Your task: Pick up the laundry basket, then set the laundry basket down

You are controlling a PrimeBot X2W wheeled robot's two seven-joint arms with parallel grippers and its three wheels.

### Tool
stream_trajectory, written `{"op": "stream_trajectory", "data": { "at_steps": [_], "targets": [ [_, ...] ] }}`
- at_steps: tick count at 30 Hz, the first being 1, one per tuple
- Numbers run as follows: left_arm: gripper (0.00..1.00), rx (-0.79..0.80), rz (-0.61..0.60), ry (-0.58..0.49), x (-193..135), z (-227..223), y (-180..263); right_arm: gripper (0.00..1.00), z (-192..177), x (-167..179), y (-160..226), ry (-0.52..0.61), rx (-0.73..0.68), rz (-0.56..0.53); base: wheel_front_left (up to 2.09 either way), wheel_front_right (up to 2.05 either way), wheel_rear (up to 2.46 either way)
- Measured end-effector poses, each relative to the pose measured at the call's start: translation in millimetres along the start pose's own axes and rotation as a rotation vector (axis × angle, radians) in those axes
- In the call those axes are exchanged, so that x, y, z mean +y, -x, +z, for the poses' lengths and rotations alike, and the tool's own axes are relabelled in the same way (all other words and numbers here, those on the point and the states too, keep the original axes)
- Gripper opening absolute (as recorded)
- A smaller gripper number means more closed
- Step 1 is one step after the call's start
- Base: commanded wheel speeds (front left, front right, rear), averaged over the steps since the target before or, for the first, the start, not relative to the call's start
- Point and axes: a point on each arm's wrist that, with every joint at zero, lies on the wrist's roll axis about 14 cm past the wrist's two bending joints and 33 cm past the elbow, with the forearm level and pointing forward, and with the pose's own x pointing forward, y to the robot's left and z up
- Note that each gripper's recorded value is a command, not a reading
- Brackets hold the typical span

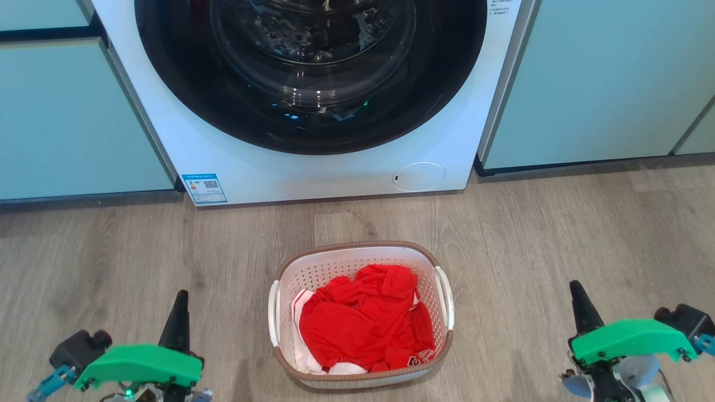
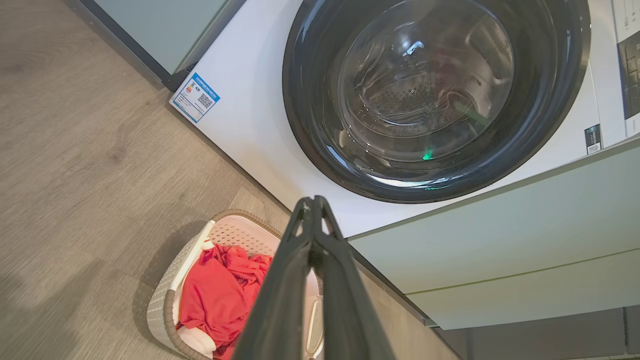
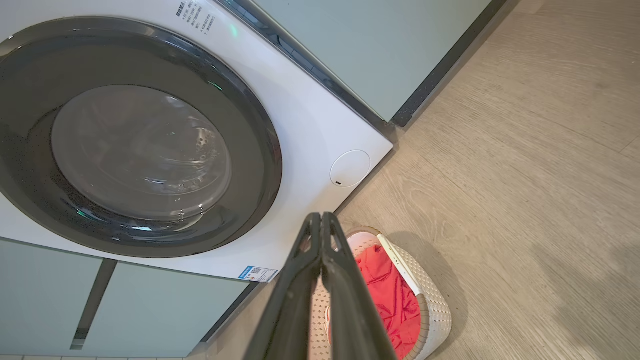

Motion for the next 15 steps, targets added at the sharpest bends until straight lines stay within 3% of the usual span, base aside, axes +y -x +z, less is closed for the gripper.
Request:
{"op": "stream_trajectory", "data": {
  "at_steps": [15],
  "targets": [
    [0.0,0.004,-0.008,0.183,-1.0,6.1,-6.4,0.0,8.0,0.9,-5.1,-0.17,-0.01,-0.002,0.0,0.0,0.0]
  ]
}}
